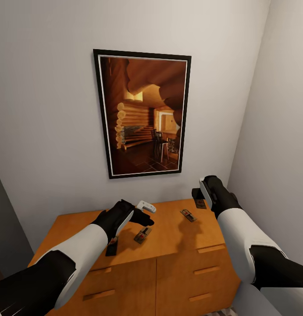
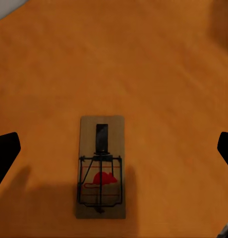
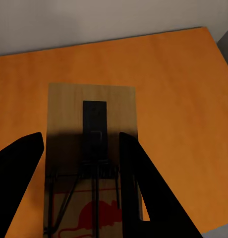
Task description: Take the four mousetraps from the cabinet in the bathroom and place them on the bathroom floor. Make sure all four end up on the same floor surface, and ensure that at least two of them are either under or directly next to the same bathroom sink.
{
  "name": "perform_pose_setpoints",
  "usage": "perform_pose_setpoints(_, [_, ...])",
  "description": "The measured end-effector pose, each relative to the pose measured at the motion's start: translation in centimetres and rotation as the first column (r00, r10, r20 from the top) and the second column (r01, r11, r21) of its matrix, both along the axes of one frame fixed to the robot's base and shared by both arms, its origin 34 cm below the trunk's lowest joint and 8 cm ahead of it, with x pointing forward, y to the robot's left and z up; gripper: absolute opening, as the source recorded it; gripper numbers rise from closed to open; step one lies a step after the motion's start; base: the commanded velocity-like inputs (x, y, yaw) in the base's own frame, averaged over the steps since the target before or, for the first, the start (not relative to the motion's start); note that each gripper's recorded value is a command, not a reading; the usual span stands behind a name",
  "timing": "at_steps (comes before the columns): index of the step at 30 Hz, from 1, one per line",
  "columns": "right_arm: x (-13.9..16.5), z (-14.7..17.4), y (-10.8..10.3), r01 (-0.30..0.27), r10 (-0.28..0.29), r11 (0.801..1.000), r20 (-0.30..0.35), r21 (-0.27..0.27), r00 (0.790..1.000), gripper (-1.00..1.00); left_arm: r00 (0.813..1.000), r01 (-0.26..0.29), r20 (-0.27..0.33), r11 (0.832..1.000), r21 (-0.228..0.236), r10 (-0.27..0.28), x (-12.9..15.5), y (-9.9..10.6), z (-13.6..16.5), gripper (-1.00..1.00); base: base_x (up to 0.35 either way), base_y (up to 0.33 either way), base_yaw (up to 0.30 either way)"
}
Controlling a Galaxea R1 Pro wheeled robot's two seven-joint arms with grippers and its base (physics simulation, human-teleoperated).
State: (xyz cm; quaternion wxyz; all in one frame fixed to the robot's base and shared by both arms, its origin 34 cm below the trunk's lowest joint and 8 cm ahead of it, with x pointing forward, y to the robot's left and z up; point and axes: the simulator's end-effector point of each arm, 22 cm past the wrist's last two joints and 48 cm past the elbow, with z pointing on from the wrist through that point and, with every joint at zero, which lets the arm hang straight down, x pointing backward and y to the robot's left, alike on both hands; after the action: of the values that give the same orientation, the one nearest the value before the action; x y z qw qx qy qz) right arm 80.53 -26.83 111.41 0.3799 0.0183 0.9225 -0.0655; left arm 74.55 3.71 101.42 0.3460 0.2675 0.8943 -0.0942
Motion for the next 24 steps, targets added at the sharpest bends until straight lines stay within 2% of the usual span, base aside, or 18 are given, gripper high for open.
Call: perform_pose_setpoints(24, [0.32, -0.78, 0.01, 0.000, 0.000, 1.000, -0.001, 0.000, 1.000, -1.00, 1.000, -0.006, -0.004, 1.000, 0.000, 0.006, 0.31, 0.14, -0.86, 1.00, 0.000, 0.000, 0.000])
